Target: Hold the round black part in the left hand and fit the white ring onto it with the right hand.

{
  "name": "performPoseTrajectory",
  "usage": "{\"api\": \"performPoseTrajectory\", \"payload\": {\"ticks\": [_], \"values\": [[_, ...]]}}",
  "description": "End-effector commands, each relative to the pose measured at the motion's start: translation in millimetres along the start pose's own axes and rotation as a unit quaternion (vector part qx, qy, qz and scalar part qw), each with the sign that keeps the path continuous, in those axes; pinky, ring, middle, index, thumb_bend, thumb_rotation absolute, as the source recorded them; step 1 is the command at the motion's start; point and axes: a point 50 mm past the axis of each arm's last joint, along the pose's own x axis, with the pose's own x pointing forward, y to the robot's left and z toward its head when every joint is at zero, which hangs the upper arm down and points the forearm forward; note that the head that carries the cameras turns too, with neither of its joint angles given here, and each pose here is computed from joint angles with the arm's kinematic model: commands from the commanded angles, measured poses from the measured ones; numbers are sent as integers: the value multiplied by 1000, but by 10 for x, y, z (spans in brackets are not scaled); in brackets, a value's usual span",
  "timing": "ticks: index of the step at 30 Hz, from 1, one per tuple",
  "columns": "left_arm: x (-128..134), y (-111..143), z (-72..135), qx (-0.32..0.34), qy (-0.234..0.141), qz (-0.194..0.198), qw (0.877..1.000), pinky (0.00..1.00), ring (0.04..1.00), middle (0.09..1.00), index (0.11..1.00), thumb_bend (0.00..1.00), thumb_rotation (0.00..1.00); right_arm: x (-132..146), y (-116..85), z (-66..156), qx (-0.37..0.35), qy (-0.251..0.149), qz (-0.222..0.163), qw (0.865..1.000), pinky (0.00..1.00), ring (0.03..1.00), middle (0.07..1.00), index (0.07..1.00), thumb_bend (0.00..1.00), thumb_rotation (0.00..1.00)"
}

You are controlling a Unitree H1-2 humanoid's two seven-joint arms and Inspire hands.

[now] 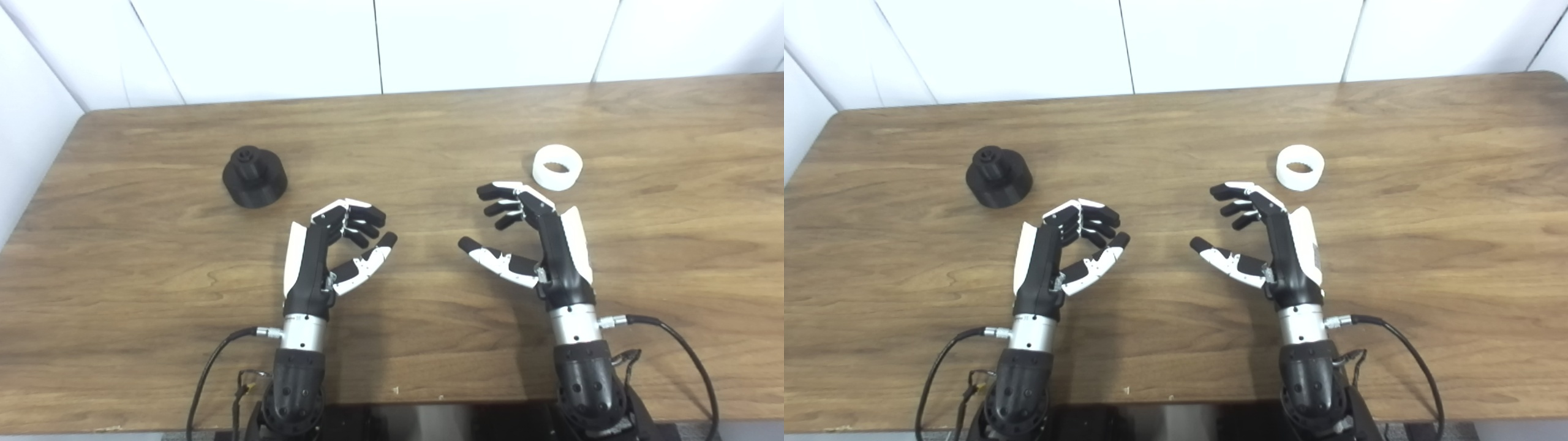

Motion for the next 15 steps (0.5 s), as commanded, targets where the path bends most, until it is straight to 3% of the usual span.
{"api": "performPoseTrajectory", "payload": {"ticks": [1,15], "values": [[80,18,134,4,-35,7,999,407,503,545,490,499,67,-37,161,144,42,0,-29,999,487,601,673,655,640,167],[82,24,130,2,-36,9,999,400,496,540,490,499,64,-40,162,152,45,1,-28,999,457,590,673,660,640,174]]}}
